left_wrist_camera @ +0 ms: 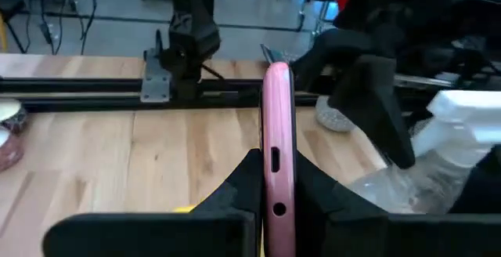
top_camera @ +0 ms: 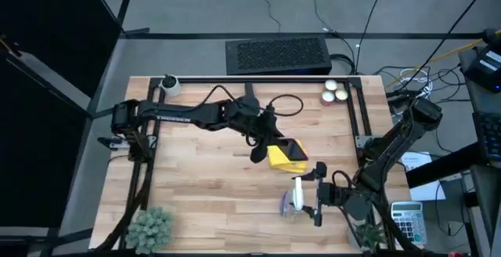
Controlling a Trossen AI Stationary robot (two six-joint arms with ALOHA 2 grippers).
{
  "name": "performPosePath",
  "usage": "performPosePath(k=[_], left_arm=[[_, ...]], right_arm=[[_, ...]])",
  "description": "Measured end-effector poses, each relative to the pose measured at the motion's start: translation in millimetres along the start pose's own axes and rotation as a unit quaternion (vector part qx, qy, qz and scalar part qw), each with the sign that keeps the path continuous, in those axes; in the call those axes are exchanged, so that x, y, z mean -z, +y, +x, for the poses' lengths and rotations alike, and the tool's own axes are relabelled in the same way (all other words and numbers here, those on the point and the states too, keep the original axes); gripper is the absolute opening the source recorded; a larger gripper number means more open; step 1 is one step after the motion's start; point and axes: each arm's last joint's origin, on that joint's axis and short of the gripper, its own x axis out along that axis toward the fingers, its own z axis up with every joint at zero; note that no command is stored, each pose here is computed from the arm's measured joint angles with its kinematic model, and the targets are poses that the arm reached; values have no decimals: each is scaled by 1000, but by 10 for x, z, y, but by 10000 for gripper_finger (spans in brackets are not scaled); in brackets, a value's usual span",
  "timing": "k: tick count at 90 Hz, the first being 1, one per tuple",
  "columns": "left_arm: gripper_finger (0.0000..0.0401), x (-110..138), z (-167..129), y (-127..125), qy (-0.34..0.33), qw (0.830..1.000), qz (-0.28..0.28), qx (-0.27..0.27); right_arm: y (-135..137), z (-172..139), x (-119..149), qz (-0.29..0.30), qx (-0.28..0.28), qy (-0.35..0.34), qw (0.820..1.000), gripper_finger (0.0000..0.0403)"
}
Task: Apply microfiber cloth
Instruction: Spray the cellphone using a spray bottle
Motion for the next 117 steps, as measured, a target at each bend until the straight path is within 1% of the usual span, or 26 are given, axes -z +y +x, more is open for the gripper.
performPosePath(k=[5,13,24,31,41,59,77,86,100,109,117], left_arm=[[18,-33,47,20,-7,1000,3,-2],[18,22,124,47,21,1000,-7,-3],[18,15,192,65,18,1000,-8,-2],[18,4,192,69,15,1000,-23,-3],[18,9,193,86,16,999,-30,-31],[18,-82,97,53,3,999,-24,-36],[18,-127,16,22,3,999,-23,-35],[18,-186,-34,3,-11,999,-18,-34],[18,-186,-49,-3,-7,999,-19,-34],[18,-187,-47,-11,-7,999,-19,-32],[18,-186,-47,-11,-7,999,-18,-32]], right_arm=[[0,0,0,0,0,0,1000,340],[0,-1,1,0,0,0,1000,339],[-1,-1,3,1,1,1,1000,339],[-5,2,6,5,3,2,1000,339],[-18,15,13,15,7,5,1000,339],[-49,44,21,32,17,10,999,339],[-60,56,19,32,20,10,999,338],[-60,57,18,33,20,10,999,338],[-66,65,16,33,21,10,999,338],[-75,74,17,38,24,10,999,327],[-80,79,17,42,25,11,999,303]])
